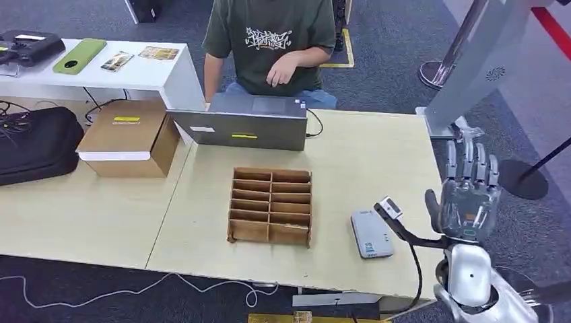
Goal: Pass the card to the sensor for recognition and then transmit it.
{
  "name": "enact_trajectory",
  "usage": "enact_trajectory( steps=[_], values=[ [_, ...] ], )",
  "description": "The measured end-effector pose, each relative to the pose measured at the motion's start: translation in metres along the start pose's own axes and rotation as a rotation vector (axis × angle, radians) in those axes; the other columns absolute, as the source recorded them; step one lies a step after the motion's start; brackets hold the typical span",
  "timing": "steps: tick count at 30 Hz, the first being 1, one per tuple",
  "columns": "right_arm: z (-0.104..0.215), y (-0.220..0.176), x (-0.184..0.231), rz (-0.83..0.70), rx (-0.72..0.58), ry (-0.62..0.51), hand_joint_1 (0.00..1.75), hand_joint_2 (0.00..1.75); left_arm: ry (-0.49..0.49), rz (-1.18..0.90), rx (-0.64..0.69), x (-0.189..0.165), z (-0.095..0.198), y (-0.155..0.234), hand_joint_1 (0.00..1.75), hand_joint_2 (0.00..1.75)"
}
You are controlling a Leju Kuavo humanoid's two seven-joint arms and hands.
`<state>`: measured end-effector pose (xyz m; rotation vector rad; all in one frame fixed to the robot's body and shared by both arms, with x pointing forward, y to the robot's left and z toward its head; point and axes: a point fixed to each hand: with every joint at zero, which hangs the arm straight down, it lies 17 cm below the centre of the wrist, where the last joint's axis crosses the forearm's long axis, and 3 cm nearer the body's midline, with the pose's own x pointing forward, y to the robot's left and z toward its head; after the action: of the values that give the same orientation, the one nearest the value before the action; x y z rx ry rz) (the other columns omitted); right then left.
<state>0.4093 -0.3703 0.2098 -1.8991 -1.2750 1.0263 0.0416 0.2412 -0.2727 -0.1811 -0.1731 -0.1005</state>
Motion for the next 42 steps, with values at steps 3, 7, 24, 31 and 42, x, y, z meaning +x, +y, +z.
enact_trajectory(
  steps=[3, 7, 24, 31, 42],
  values=[
    [0.016, 0.002, 0.006, 0.009, 0.052, -0.016, 0.0, 1.75, -0.001, 0.012, -0.001, -0.001, 0.0, -0.001, 0.0, 0.0],
    [0.036, 0.0, 0.032, -0.01, 0.117, -0.06, 0.0, 1.75, -0.019, 0.064, -0.005, 0.003, 0.0, -0.005, 0.0, 0.0],
    [0.126, -0.032, 0.21, -0.284, 0.309, -0.301, 0.0, 1.75, -0.027, 0.136, -0.012, 0.005, -0.001, -0.014, 0.0, 0.0],
    [0.133, -0.043, 0.257, -0.394, 0.296, -0.376, 0.0, 1.75, -0.025, 0.135, -0.01, 0.005, -0.001, -0.013, 0.0, 0.0],
    [0.113, -0.031, 0.298, -0.433, 0.327, -0.413, 0.0, 1.75, -0.024, 0.137, -0.01, 0.007, -0.002, -0.015, 0.0, 0.0]
  ],
)
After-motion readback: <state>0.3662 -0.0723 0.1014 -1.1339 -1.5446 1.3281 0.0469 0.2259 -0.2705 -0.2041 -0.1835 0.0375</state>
